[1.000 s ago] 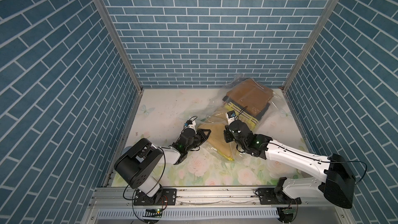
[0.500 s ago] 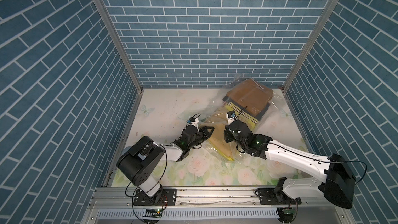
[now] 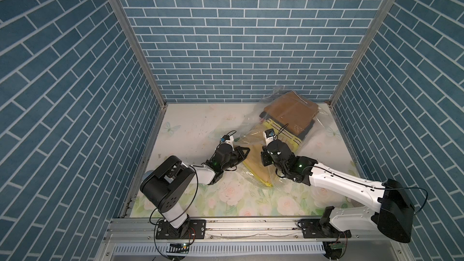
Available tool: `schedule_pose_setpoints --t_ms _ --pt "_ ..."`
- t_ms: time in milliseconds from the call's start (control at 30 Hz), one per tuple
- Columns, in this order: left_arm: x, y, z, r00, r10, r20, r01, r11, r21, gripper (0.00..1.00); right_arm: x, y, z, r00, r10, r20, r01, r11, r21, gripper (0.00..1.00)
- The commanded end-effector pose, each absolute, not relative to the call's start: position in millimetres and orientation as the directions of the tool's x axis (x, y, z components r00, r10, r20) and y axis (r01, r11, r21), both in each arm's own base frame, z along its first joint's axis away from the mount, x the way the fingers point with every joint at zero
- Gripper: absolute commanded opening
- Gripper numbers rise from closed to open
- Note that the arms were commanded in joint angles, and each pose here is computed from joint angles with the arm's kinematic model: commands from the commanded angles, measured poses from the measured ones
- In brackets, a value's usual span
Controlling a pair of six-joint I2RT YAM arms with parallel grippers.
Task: Take the trousers out of the vacuum bag
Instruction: Take out the trousers from the vacuum bag.
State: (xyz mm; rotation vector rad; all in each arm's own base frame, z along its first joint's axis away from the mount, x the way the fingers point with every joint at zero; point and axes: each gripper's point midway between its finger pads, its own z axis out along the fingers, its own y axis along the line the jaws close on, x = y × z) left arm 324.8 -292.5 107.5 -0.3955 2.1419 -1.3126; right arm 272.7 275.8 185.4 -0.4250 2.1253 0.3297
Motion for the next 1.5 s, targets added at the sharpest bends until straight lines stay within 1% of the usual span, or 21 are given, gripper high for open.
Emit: schedule_pose_setpoints --t_ms 0,300,533,733,900,1200,1367,1467 --pt "316 -296 131 -0.784 -0.501 -0.367 0.124 0.452 -0.883 0.00 278 270 189 -0.519 -0.156 -0.841 -0.380 0.923 0.063 0.00" --pt "287 -278 145 -0.789 -0.459 -0.408 0.135 0.518 -0.844 0.00 279 268 183 -0.529 -0.144 -0.837 -0.359 0.931 0.067 0.00" --pt "269 -262 172 -0.777 -0.436 -0.455 0.172 0.547 -0.819 0.00 280 269 181 -0.534 -0.145 -0.833 -0.357 0.932 0.067 0.00" --pt "256 -246 214 -0.747 -0.448 -0.491 0.205 0.547 -0.812 0.00 277 272 176 -0.544 -0.147 -0.826 -0.370 0.926 0.079 0.00" --pt "253 -235 250 -0.715 -0.465 -0.523 0.224 0.557 -0.800 0.00 274 273 171 -0.552 -0.155 -0.819 -0.384 0.919 0.085 0.00" --pt "249 -231 317 -0.673 -0.486 -0.557 0.287 0.522 -0.803 0.00 263 270 152 -0.578 -0.180 -0.796 -0.412 0.906 0.095 0.00" --pt "253 -223 347 -0.624 -0.481 -0.616 0.309 0.572 -0.760 0.00 256 268 142 -0.590 -0.183 -0.786 -0.430 0.895 0.114 0.00" --pt "257 -225 359 -0.614 -0.476 -0.630 0.323 0.577 -0.750 0.00 247 270 134 -0.598 -0.192 -0.778 -0.461 0.876 0.138 0.00"
